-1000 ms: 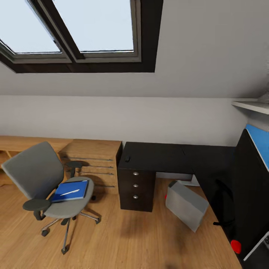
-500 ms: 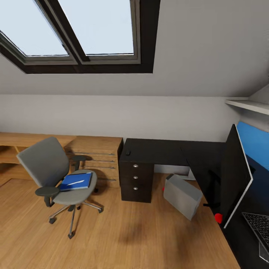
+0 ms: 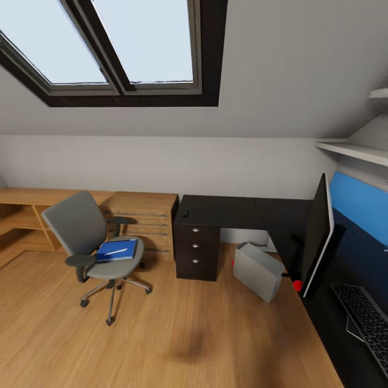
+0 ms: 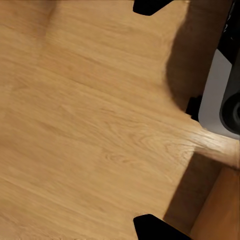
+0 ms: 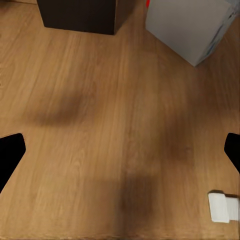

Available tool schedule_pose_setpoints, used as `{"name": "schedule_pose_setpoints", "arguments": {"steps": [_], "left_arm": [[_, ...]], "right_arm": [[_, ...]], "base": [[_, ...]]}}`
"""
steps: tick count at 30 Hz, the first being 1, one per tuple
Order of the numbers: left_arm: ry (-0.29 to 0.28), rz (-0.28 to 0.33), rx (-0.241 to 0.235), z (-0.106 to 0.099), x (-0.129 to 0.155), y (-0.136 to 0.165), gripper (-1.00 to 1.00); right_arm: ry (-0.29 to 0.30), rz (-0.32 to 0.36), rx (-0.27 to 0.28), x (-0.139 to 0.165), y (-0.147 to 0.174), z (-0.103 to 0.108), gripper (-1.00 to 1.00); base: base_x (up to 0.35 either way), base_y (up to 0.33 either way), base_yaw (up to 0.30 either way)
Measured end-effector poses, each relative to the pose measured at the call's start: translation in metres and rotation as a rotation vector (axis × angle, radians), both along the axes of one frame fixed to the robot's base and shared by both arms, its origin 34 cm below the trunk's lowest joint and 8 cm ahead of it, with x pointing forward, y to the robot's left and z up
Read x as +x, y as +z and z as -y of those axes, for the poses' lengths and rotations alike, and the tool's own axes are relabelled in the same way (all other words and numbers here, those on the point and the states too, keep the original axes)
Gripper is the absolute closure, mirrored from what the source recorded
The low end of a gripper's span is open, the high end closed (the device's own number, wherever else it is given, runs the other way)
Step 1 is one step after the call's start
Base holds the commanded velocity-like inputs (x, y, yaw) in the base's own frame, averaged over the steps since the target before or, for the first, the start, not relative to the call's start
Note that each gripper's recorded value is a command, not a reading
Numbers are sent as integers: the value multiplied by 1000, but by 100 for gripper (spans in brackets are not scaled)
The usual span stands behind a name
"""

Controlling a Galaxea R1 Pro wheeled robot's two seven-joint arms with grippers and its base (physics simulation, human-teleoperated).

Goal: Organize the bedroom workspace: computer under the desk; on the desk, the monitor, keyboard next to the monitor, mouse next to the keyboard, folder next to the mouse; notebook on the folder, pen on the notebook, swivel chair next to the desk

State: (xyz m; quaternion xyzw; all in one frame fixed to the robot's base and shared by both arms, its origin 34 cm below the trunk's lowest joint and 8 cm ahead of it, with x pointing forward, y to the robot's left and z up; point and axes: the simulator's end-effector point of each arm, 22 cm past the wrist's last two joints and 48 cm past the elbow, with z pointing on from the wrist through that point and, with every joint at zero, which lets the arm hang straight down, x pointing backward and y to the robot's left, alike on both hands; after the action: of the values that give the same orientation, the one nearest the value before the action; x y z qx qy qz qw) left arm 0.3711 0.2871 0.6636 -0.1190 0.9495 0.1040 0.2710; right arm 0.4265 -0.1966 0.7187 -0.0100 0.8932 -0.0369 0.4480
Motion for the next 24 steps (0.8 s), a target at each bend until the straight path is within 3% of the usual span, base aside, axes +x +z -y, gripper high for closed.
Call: {"name": "schedule_pose_setpoints", "arguments": {"steps": [9,24], "left_arm": [[-1,-3,-1,0,-1,0,-100],[0,-2,0,0,-1,0,-100]], "right_arm": [[0,0,0,0,0,0,-100],[-1,0,-1,0,0,0,-100]], "base": [[-332,-77,0],[-264,-231,0]]}}
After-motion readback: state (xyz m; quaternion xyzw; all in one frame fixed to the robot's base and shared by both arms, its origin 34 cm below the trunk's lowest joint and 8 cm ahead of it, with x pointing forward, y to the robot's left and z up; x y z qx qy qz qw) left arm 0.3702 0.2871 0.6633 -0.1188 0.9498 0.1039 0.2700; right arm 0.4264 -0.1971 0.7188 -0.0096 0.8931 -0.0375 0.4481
